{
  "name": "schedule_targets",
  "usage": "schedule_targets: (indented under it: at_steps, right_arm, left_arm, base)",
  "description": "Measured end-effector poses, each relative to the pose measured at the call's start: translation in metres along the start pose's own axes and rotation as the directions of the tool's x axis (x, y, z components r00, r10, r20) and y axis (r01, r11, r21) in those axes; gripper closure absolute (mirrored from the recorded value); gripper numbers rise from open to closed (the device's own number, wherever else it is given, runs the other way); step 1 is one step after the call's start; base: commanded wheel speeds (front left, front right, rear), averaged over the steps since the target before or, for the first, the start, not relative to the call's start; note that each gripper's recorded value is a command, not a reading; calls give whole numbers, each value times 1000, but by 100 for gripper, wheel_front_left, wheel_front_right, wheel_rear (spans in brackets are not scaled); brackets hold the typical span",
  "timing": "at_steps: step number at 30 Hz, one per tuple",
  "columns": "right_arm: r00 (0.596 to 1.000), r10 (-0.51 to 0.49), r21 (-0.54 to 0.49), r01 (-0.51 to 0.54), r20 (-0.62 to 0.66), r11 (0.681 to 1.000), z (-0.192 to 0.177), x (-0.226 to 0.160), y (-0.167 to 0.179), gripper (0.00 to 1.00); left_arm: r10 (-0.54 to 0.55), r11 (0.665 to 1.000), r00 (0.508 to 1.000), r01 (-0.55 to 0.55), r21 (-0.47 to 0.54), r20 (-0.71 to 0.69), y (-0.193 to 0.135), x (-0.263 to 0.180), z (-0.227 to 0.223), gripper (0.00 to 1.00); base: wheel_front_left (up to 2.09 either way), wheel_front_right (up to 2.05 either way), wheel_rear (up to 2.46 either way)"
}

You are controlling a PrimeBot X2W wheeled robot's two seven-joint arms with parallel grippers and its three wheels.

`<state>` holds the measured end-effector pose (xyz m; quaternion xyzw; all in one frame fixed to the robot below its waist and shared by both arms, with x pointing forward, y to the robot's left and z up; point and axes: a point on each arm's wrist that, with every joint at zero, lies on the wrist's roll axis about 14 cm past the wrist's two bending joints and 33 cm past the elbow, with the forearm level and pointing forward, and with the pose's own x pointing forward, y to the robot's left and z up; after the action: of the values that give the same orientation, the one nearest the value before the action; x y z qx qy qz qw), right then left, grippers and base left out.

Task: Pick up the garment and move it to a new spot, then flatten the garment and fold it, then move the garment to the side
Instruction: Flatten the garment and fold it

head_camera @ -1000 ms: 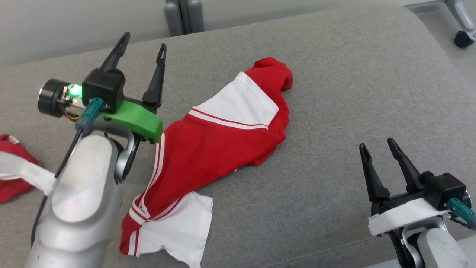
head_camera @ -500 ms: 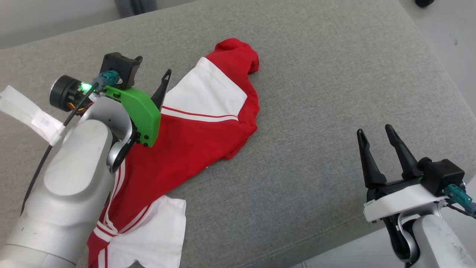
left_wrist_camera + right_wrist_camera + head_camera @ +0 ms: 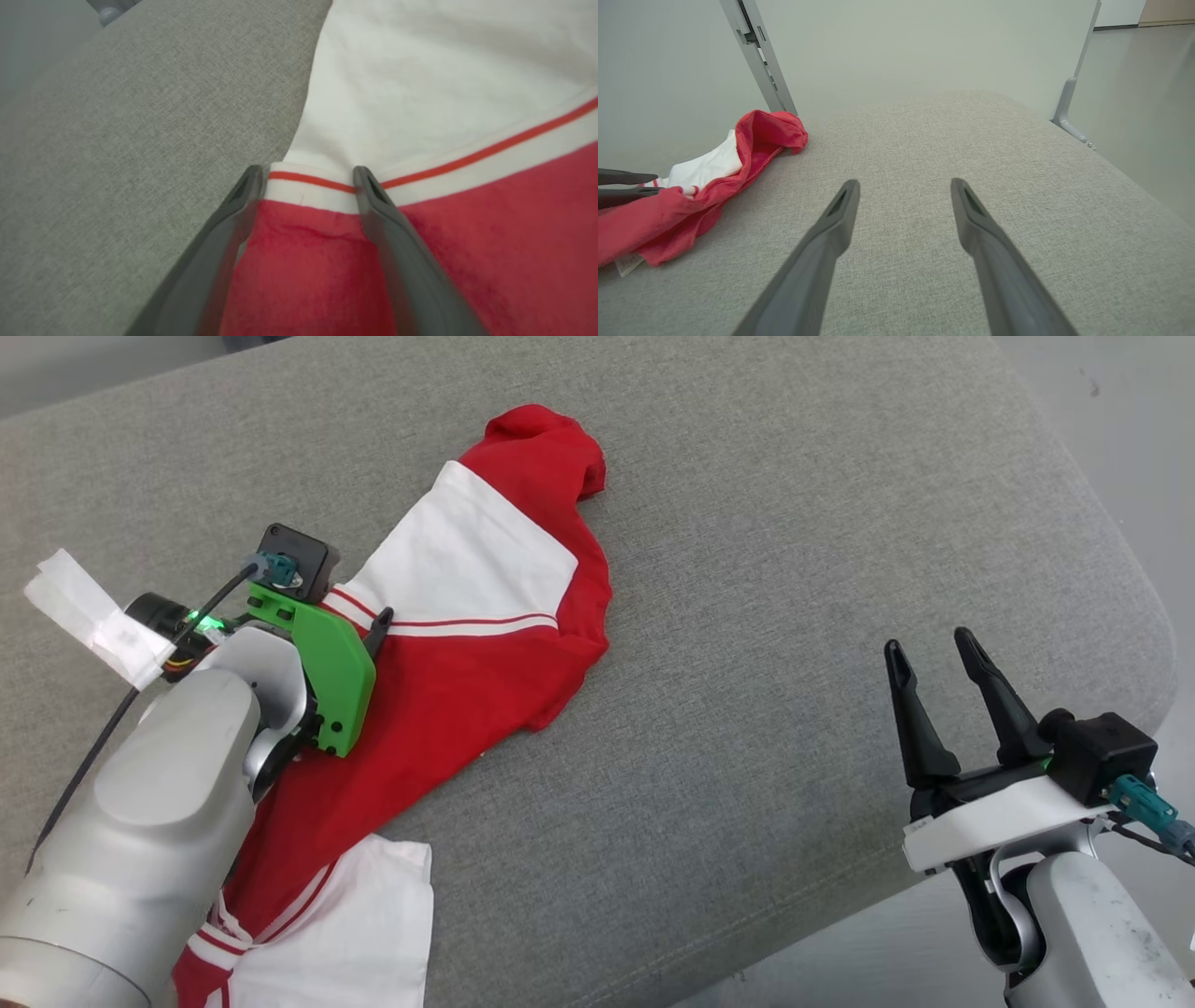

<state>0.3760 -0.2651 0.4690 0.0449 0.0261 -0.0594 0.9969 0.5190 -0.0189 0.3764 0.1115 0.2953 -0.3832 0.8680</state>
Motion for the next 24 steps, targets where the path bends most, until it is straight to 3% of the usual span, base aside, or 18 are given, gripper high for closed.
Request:
schedule_targets:
  at_steps: [5, 6, 7, 8, 12, 16, 20, 24]
  right_arm:
    - [1000, -5, -2, 5, 2, 1000, 1, 1, -2, 0]
    - [1000, -5, -2, 5, 2, 1000, 1, 1, -2, 0]
    - [1000, -5, -2, 5, 4, 1000, 2, 1, -2, 0]
    - [1000, -5, -2, 5, 6, 1000, 2, 1, -2, 0]
    - [1000, -2, -2, 2, 14, 1000, 5, 2, -2, 0]
    - [1000, 8, -7, -7, 20, 1000, 7, 2, -1, 0]
    - [999, 17, -14, -17, 31, 1000, 11, 3, 0, 0]
    - [999, 24, -16, -24, 36, 1000, 12, 2, 1, 0]
  left_arm:
    - [17, 999, 998, -15, 29, -53, 6, 2, -7, 0]
    - [16, 1000, 998, -14, 22, -67, 5, 2, -10, 22]
    - [15, 1000, 997, -14, 23, -71, 4, 2, -11, 69]
    - [13, 1000, 997, -11, 21, -75, 3, 2, -11, 100]
    - [9, 1000, 998, -9, 11, -59, 0, 0, -8, 100]
    - [80, 997, 995, -80, -1, 52, 26, -11, 15, 100]
    - [188, 981, 957, -191, -8, 220, 58, -30, 56, 100]
    - [296, 953, 911, -303, -19, 289, 93, -53, 66, 100]
  base:
    - [0, 0, 0]
    - [0, 0, 0]
    - [0, 0, 0]
    - [0, 0, 0]
    - [0, 0, 0]
    - [0, 0, 0]
    - [0, 0, 0]
    - [0, 0, 0]
